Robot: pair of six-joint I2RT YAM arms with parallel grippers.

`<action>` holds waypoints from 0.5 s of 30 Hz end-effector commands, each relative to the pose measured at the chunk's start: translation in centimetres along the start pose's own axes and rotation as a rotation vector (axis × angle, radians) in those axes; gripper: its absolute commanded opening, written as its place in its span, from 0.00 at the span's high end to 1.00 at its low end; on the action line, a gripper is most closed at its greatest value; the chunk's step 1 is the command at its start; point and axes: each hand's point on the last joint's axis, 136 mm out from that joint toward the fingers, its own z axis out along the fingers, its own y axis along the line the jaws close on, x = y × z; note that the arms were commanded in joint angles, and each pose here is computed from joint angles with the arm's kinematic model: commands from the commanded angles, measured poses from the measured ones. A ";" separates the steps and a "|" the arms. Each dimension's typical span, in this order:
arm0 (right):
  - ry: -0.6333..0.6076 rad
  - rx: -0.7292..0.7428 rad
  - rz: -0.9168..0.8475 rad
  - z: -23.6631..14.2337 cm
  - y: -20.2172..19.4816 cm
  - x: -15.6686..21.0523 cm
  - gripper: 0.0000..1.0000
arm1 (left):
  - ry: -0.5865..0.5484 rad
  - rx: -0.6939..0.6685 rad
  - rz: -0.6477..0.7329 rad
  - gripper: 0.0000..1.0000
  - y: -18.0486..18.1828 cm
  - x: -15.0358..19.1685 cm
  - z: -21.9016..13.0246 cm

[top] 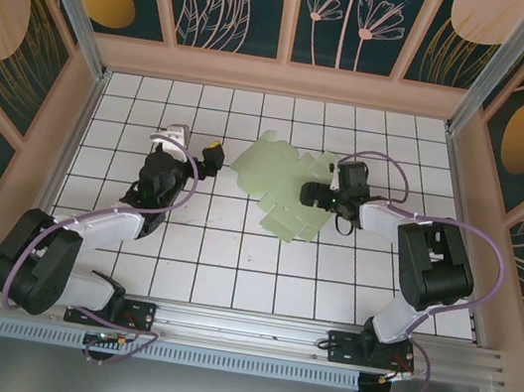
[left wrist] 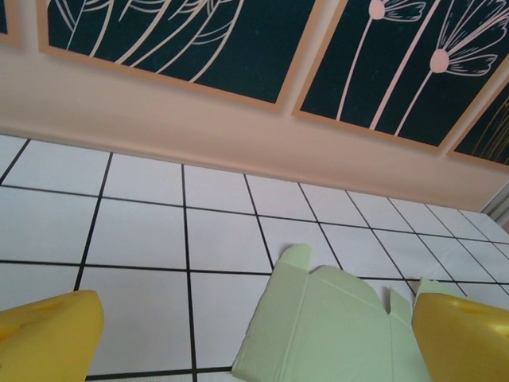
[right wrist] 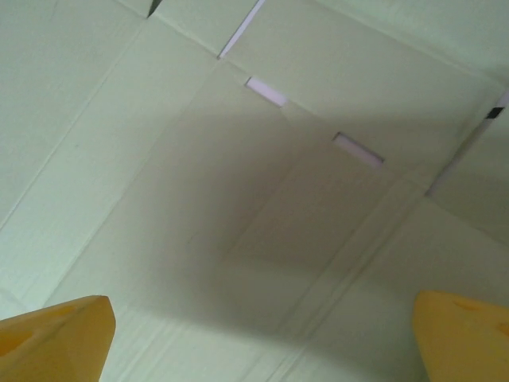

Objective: Fold the paper box

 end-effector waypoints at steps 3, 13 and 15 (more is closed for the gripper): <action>0.052 -0.036 0.046 -0.1 1.6 2.2 0.03 | -0.012 -0.025 -0.001 0.01 0.5 -0.3 -0.5; 0.067 -0.131 0.002 -1.0 6.8 5.6 0.04 | -0.004 -0.038 0.018 0.01 0.8 -0.1 -1.2; 0.070 -0.142 -0.029 -0.7 8.3 6.2 0.04 | -0.001 -0.032 0.013 0.01 0.7 -0.1 -1.2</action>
